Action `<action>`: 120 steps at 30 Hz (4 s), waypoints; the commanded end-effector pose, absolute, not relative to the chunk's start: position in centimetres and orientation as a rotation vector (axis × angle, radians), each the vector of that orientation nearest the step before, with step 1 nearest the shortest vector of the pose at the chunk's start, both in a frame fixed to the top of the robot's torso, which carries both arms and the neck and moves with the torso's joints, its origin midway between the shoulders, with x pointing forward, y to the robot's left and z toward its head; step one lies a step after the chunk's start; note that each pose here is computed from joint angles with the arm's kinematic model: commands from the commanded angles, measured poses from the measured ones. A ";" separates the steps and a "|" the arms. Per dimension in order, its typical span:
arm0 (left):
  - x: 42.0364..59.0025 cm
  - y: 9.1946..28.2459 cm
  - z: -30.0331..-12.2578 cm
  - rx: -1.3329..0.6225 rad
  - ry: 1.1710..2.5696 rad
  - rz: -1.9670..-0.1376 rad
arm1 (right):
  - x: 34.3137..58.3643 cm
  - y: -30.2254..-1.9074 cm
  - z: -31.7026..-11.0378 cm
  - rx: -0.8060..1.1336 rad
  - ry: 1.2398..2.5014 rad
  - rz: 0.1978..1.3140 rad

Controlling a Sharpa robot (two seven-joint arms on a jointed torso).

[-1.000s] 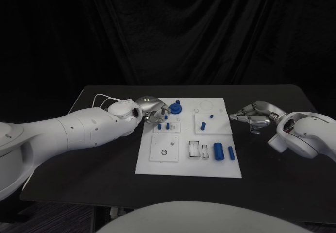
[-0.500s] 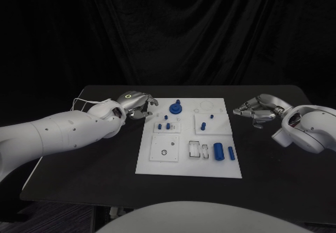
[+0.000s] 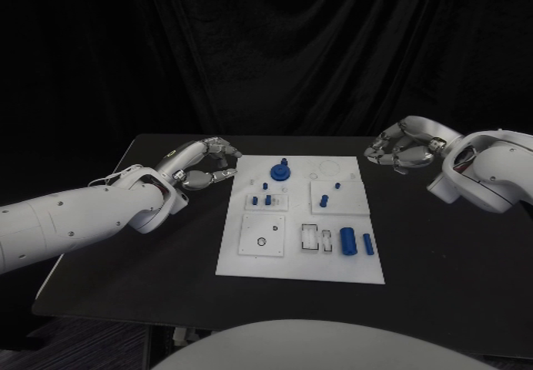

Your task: Assemble the parts on the task board

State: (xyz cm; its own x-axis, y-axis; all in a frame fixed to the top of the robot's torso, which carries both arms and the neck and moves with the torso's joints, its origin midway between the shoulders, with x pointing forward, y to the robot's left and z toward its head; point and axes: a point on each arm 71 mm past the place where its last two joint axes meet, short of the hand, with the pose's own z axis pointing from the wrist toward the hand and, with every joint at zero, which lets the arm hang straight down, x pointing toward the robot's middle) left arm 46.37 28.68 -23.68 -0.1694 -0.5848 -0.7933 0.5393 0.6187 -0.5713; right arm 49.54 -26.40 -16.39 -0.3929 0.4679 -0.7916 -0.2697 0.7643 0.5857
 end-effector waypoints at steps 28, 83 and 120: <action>43.2 26.1 -21.4 -0.610 1.243 -1.809 | 49.6 -23.9 -21.7 -0.360 1.802 0.405; 43.5 26.1 -22.1 -0.652 1.325 -1.820 | 50.1 -24.3 -26.1 -0.311 1.857 0.419; 43.7 26.2 -22.5 -0.672 1.366 -1.812 | 49.9 -24.4 -25.2 -0.253 1.761 0.489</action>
State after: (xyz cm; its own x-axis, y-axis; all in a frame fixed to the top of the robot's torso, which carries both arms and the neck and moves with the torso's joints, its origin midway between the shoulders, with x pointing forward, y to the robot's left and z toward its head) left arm 43.98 26.19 -23.70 -0.5671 -0.8224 -0.0451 0.1214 -0.0293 -0.9922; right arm 49.92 -24.48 -25.50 -0.2805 0.0603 -0.9580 -0.4165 0.8915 0.1781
